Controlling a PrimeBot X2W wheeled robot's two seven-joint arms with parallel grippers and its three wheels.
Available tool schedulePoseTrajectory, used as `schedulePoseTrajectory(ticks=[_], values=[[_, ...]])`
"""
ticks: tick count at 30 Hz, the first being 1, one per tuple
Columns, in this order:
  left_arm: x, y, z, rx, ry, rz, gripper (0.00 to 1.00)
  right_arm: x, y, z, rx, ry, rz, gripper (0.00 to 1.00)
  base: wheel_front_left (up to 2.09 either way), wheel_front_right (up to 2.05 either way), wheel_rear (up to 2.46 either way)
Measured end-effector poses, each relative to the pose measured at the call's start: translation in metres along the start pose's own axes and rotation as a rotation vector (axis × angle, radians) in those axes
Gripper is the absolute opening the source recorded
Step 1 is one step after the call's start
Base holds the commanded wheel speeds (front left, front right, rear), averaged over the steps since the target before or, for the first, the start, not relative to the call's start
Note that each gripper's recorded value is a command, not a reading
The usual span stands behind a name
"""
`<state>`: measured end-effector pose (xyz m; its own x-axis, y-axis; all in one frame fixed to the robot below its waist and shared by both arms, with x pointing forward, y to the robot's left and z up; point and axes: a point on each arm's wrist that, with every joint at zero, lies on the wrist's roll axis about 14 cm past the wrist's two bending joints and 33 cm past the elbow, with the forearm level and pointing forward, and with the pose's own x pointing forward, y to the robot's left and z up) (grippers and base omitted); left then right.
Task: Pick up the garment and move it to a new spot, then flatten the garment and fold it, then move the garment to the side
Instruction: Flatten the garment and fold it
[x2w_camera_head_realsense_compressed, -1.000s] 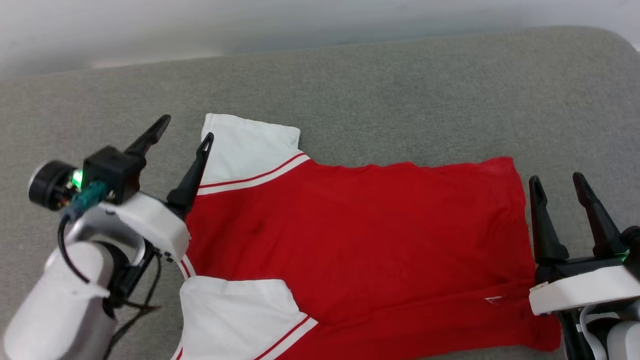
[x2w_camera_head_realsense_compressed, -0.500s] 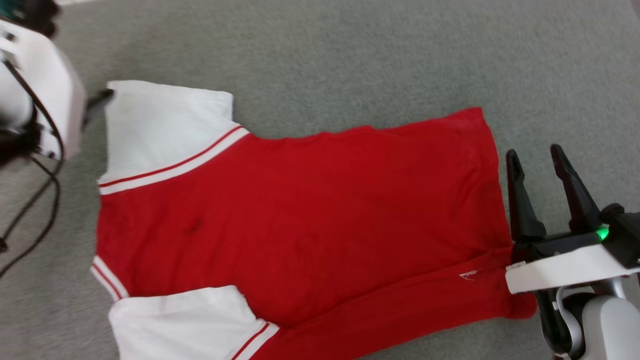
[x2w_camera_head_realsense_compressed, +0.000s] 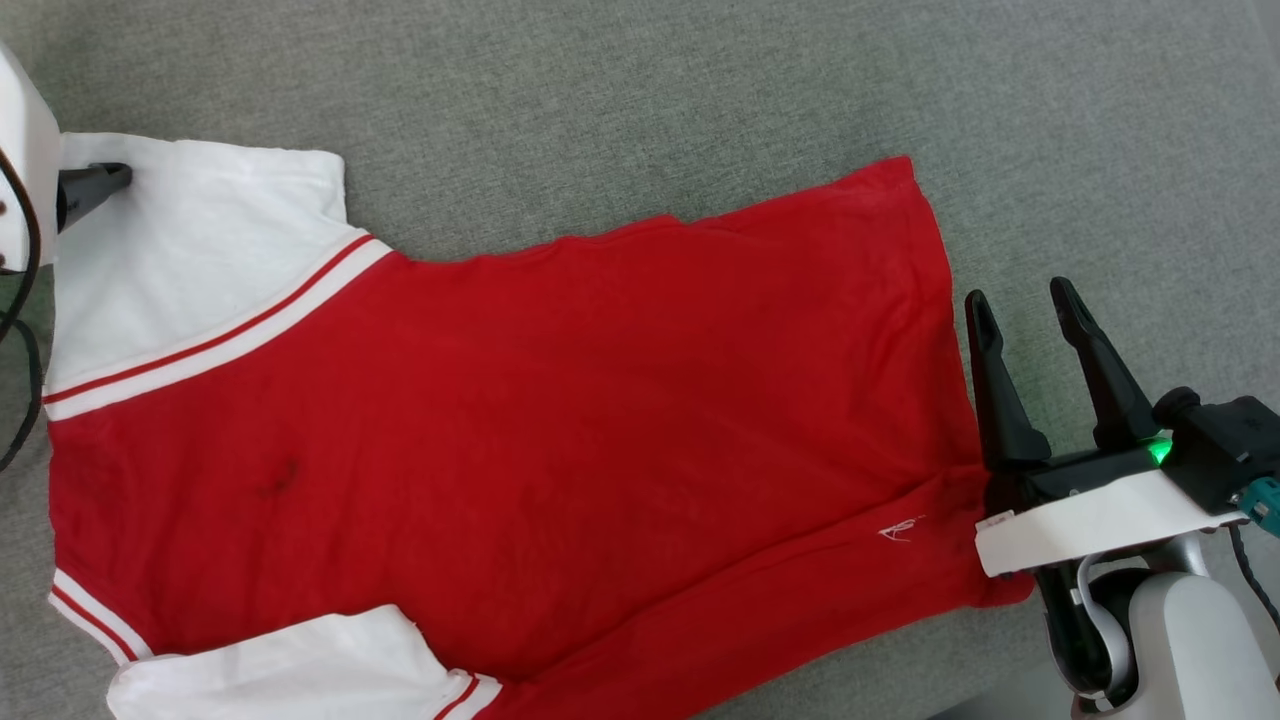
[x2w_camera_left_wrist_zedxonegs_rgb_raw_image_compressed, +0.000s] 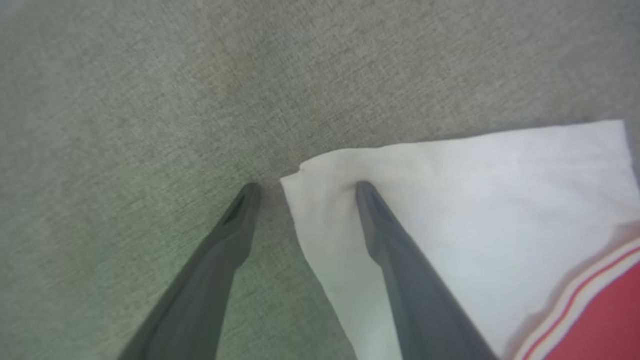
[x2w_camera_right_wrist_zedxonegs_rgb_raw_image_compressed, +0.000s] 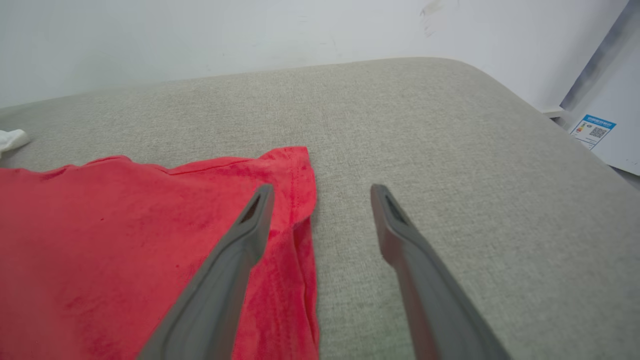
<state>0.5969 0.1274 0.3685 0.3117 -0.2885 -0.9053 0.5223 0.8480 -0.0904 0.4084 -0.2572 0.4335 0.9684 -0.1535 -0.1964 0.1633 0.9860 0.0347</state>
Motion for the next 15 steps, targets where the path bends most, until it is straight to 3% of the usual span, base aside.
schedulePoseTrajectory(ticks=[1, 3, 15], values=[[0.002, -0.001, -0.001, -0.004, 0.006, -0.006, 1.00, 0.000, -0.001, -0.001, -0.001, 0.002, -0.003, 1.00, 0.00, 0.00, 0.00], [0.003, -0.004, -0.004, -0.028, 0.030, -0.026, 0.00, 0.000, -0.001, -0.001, -0.001, 0.004, -0.004, 1.00, 0.00, 0.00, 0.00], [-0.017, -0.009, 0.009, 0.016, -0.134, 0.008, 0.00, -0.001, 0.000, -0.004, -0.022, 0.067, 0.010, 1.00, 0.00, 0.00, 0.00]])
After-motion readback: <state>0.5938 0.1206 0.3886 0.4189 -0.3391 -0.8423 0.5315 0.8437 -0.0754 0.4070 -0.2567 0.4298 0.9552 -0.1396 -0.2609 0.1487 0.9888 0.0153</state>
